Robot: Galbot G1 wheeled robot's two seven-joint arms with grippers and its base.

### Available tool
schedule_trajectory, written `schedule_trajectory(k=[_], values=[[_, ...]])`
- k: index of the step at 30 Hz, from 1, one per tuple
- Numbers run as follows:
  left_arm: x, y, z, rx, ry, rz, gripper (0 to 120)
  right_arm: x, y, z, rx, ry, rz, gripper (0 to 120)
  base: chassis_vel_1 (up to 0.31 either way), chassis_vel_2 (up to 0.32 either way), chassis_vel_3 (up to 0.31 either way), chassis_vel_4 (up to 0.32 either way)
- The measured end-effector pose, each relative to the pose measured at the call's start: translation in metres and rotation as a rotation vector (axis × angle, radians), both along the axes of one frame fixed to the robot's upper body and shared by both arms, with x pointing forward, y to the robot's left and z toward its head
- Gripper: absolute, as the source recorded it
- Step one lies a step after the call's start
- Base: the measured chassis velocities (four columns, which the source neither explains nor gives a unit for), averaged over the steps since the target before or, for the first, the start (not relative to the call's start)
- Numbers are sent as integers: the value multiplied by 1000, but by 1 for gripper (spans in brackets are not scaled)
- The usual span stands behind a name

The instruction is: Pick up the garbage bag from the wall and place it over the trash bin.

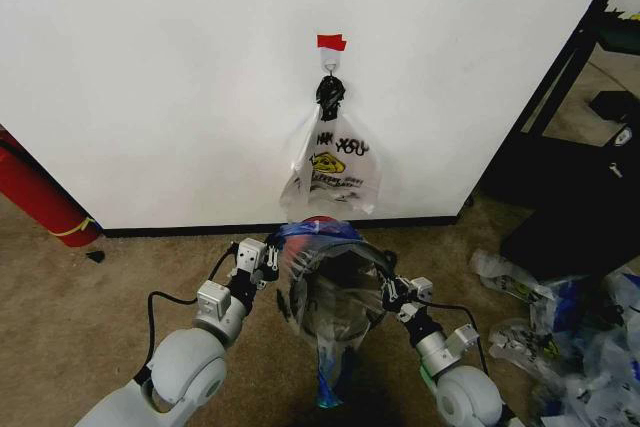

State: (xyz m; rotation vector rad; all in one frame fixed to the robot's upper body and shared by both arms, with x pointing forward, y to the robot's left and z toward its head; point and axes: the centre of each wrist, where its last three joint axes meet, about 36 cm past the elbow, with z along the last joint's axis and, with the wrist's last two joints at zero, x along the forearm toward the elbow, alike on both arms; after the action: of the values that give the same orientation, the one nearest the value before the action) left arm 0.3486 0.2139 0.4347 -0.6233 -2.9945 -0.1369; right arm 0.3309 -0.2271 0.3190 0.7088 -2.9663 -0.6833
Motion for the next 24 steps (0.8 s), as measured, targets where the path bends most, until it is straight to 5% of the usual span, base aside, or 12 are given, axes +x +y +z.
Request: schedule_trajectory(k=[6, 12, 17, 24], values=[[1, -1, -3, -44, -9, -20, 1, -1, 3, 3, 116, 62, 1, 0, 0, 0, 0, 0], [1, -2, -6, -132, -77, -72, 20, -2, 11, 9, 201, 115, -38, 0, 0, 0, 0, 0], [4, 0, -12, -167, -108, -14, 43, 6, 19, 16, 277, 191, -156, 0, 0, 0, 0, 0], [-12, 0, -30, -92, -13, 83, 69, 12, 25, 23, 331, 260, -275, 0, 0, 0, 0, 0]])
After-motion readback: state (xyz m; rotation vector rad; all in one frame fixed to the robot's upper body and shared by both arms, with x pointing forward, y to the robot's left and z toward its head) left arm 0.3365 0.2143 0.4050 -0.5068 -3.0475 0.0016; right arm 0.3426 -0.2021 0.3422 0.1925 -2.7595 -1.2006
